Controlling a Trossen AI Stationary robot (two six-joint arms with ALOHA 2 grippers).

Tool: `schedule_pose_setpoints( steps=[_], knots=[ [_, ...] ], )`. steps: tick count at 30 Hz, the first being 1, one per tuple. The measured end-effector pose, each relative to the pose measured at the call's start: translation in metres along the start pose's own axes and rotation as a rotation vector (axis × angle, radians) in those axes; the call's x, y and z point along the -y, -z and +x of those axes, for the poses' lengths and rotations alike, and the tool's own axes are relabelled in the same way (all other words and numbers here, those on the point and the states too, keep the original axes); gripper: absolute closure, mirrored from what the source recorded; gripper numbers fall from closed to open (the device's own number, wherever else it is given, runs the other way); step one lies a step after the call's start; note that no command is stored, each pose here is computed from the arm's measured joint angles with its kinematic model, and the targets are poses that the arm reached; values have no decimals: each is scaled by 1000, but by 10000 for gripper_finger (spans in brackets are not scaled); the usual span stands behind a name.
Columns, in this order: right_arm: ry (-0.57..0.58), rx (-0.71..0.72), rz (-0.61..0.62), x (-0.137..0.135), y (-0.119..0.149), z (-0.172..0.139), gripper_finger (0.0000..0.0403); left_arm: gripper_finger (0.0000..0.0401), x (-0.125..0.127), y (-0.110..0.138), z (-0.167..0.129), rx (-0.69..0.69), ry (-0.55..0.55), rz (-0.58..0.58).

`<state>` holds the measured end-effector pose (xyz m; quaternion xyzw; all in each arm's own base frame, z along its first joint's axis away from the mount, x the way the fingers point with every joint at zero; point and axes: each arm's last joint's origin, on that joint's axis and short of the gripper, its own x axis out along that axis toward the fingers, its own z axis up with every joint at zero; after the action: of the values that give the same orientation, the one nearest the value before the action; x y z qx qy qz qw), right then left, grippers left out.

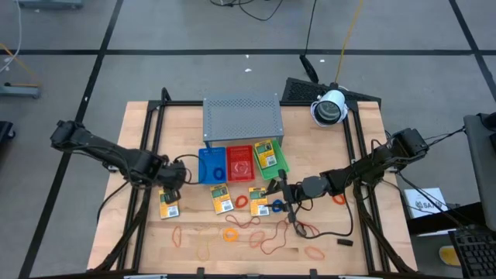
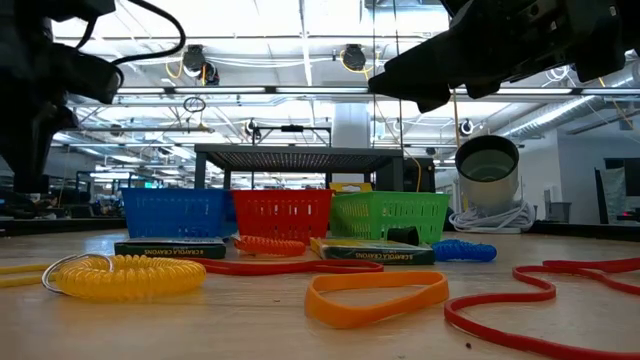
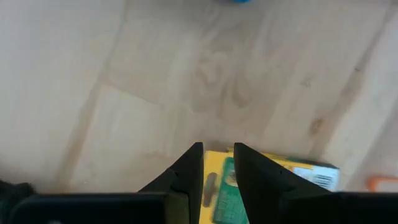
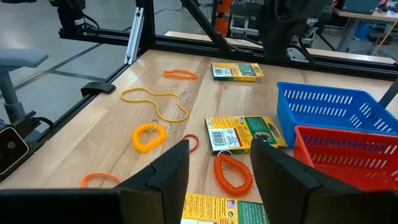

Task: Pick & Place Office Desk Supplies
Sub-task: Put the crayon pack into the green bin

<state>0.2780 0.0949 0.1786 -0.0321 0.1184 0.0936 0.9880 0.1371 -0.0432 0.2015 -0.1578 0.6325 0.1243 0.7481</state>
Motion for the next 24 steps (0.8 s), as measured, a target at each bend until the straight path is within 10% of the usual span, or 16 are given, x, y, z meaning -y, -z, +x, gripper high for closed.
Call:
schedule_pose_setpoints(
  steps=[24],
  knots=[
    [-1,-9,-1,0,1,0,243,208,4,15,3,-110,-82,-64]
  ],
)
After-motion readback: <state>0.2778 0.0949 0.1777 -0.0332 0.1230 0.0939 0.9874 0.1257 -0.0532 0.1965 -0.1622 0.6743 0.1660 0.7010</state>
